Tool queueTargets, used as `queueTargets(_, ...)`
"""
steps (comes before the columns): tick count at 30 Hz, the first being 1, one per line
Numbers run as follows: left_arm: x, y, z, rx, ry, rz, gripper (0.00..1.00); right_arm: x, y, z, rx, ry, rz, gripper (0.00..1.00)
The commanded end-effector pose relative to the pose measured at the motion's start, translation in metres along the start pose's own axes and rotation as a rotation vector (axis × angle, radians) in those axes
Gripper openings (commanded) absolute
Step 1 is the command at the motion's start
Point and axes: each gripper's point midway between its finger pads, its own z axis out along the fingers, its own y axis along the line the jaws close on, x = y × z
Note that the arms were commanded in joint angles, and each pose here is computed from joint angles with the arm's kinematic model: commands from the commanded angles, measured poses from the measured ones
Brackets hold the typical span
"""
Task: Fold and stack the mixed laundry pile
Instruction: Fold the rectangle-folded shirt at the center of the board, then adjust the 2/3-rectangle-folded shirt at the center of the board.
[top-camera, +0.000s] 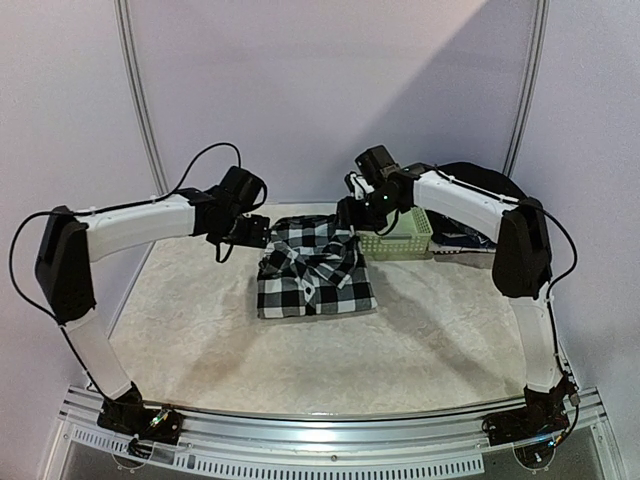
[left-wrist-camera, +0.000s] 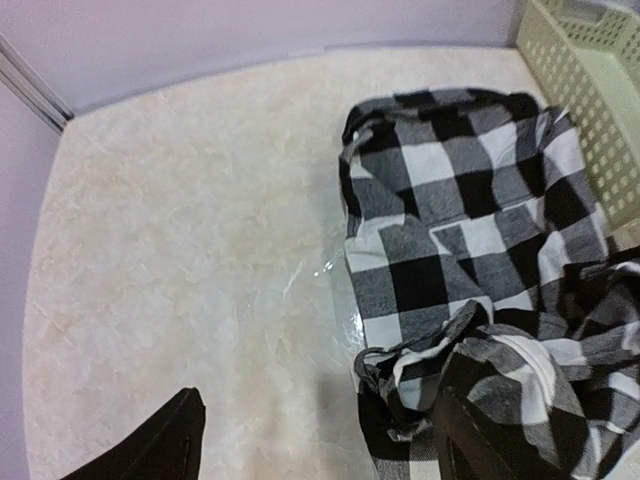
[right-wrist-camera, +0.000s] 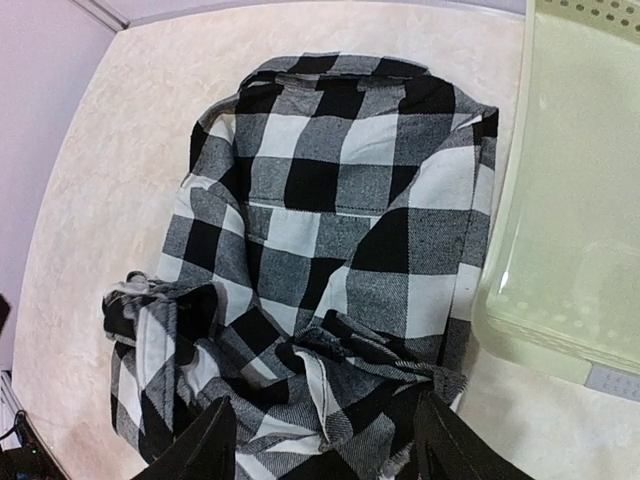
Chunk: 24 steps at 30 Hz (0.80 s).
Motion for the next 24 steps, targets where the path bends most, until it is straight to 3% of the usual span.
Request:
queueTargets(1,-0.012,-0.012,-0.051,0.014,-0.125,0.071,0.81,-0.017,0.002,-0.047,0.022,-0.062,-0.027,0.63)
queueTargets(4,-0.001,-0.037,-0.070,0.081,-0.156,0.139,0.80,-0.006,-0.002,-0.057,0.020,-0.065,-0.021,0.68)
queueTargets(9,0.027,-0.091,-0.079,0.280,-0.137,0.206,0.62,0.035,0.000,-0.060,-0.037,-0.012,-0.011,0.68)
queueTargets(17,0.069,-0.141,-0.061,0.403,-0.061,0.290,0.34,0.109,0.028,-0.050,-0.195,0.105,-0.022,0.49)
queueTargets(24,0.105,-0.156,-0.049,0.446,-0.024,0.283,0.28,0.136,0.035,-0.021,-0.230,0.179,-0.012,0.37)
